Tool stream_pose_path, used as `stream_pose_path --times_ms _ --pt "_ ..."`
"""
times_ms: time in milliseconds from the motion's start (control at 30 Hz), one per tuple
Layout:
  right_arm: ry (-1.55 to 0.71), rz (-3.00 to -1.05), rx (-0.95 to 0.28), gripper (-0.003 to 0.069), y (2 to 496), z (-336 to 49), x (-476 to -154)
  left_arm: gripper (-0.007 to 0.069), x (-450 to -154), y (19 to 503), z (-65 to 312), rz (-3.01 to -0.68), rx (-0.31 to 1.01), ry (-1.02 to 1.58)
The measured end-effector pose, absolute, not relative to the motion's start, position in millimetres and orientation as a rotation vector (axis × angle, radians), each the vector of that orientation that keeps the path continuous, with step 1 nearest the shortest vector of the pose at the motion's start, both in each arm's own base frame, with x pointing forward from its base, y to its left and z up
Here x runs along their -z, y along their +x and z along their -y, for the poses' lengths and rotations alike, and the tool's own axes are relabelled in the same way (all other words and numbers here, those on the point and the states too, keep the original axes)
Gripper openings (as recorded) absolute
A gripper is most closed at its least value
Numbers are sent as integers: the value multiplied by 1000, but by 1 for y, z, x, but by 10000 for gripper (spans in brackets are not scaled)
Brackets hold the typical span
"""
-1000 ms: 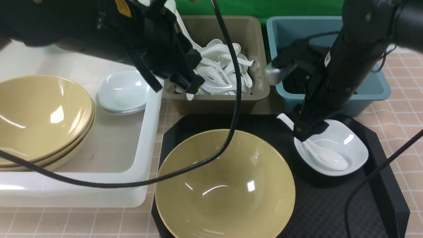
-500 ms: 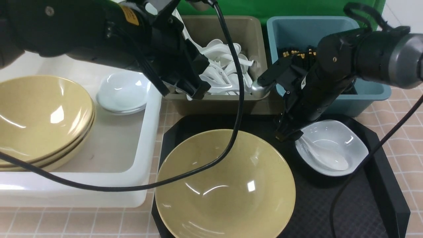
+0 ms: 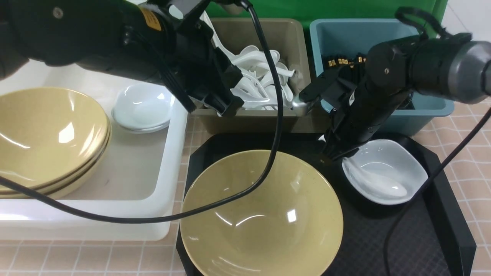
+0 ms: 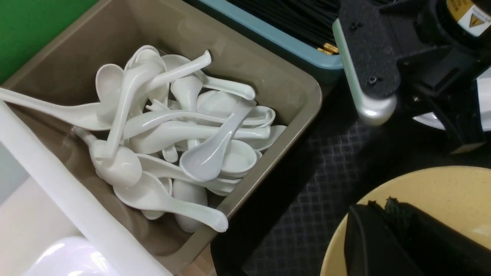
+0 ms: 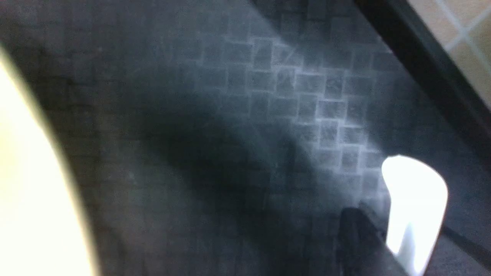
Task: On brown table put chopsticks spoon bowls plates into blue grey white boxes.
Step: 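Reach down and grasp the white spoon resting in the bowl with the right gripper, then place the white spoon into the bin of spoons with the right gripper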
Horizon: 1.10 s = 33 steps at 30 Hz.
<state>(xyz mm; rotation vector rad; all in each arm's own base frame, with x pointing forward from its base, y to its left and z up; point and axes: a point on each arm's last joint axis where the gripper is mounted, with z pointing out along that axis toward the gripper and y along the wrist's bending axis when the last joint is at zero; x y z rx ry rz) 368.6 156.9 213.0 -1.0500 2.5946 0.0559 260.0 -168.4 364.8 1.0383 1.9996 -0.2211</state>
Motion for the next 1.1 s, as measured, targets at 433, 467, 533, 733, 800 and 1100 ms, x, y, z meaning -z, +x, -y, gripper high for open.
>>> stream_pose_path --times_ms 433,467,533,733,800,1100 --pt "-818 -2199 -181 150 362 -161 -335 5 -361 272 167 -2011 248 952" --pt "-777 -2155 -211 150 365 -164 -341 5 -361 277 162 -2024 244 915" --pt "-705 -2097 -270 150 370 -168 -347 5 -361 285 151 -2051 237 841" --pt "-419 -1858 -349 150 408 -178 -345 5 -371 312 86 -2140 222 492" --pt "-378 -1827 -350 150 421 -181 -340 5 -370 313 78 -2159 238 452" --pt "-348 -1855 -438 153 471 -214 -306 5 -370 311 79 -2158 301 496"
